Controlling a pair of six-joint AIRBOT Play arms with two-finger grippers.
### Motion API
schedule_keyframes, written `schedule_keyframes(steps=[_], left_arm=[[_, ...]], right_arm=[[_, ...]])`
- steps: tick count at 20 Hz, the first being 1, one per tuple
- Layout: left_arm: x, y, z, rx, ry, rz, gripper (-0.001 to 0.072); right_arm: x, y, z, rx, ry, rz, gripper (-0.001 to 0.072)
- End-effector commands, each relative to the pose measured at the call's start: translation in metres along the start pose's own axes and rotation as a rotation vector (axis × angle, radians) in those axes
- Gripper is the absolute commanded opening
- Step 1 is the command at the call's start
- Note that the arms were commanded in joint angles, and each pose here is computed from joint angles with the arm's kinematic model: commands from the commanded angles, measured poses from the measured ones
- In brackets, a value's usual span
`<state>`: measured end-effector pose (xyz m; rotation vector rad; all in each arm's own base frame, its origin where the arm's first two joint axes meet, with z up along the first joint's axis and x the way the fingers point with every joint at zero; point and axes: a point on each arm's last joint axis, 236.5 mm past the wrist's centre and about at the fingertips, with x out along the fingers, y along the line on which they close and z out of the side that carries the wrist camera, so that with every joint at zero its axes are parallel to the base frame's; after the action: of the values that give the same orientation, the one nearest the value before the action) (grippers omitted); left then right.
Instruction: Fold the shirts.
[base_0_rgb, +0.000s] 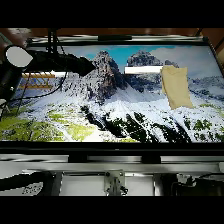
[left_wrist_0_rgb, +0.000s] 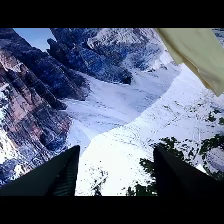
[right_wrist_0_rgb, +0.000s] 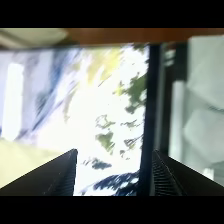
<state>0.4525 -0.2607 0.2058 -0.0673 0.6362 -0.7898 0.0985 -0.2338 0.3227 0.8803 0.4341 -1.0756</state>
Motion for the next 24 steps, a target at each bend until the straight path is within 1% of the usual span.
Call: schedule_keyframes(steps=[1,3,5,6,7,8,9,11,12,13,15,16,17,19,24], left_arm=[[0.0,-0.002,-0.006,-0.001,0.024,-0.01,0.0538],[0.0,-0.002,-0.006,-0.001,0.024,-0.01,0.053],[0.002,0.0,-0.007,-0.007,0.03,-0.005,0.0403],[0.004,0.007,-0.011,-0.04,0.044,0.019,0.0378],[0.004,0.018,-0.018,-0.089,0.067,0.064,0.0377],[0.003,0.032,-0.028,-0.129,0.104,0.126,0.0329],[-0.001,0.048,-0.042,-0.134,0.159,0.198,0.0239],[-0.017,0.078,-0.075,-0.16,0.295,0.347,0.0234],[-0.03,0.093,-0.096,-0.178,0.382,0.433,0.0234],[-0.043,0.105,-0.115,-0.19,0.469,0.502,0.026],[-0.061,0.118,-0.15,-0.235,0.626,0.584,0.0587],[-0.063,0.119,-0.163,-0.259,0.686,0.587,0.0619],[-0.062,0.119,-0.172,-0.278,0.72,0.59,0.0619],[-0.056,0.118,-0.179,-0.302,0.743,0.577,0.0617],[-0.053,0.117,-0.181,-0.305,0.748,0.57,0.0617]], right_arm=[[0.032,0.046,-0.042,-0.065,0.207,0.183,0.0568],[0.052,0.086,-0.07,-0.157,0.304,0.293,0.0568],[0.068,0.142,-0.101,-0.266,0.359,0.437,0.0568],[0.075,0.171,-0.121,-0.305,0.394,0.499,0.0568],[0.081,0.203,-0.147,-0.358,0.439,0.556,0.0568],[0.087,0.23,-0.177,-0.425,0.482,0.596,0.0568],[0.093,0.256,-0.215,-0.5,0.531,0.625,0.0568],[0.104,0.29,-0.303,-0.651,0.633,0.641,0.0568],[0.109,0.297,-0.346,-0.723,0.683,0.629,0.0568],[0.115,0.297,-0.391,-0.799,0.739,0.602,0.0569],[0.128,0.283,-0.453,-0.952,0.813,0.527,0.0568],[0.134,0.276,-0.471,-1.016,0.824,0.49,0.0568],[0.139,0.27,-0.481,-1.079,0.812,0.453,0.0569],[0.149,0.264,-0.48,-1.166,0.757,0.401,0.0569],[0.149,0.268,-0.477,-1.172,0.738,0.414,0.0568]])
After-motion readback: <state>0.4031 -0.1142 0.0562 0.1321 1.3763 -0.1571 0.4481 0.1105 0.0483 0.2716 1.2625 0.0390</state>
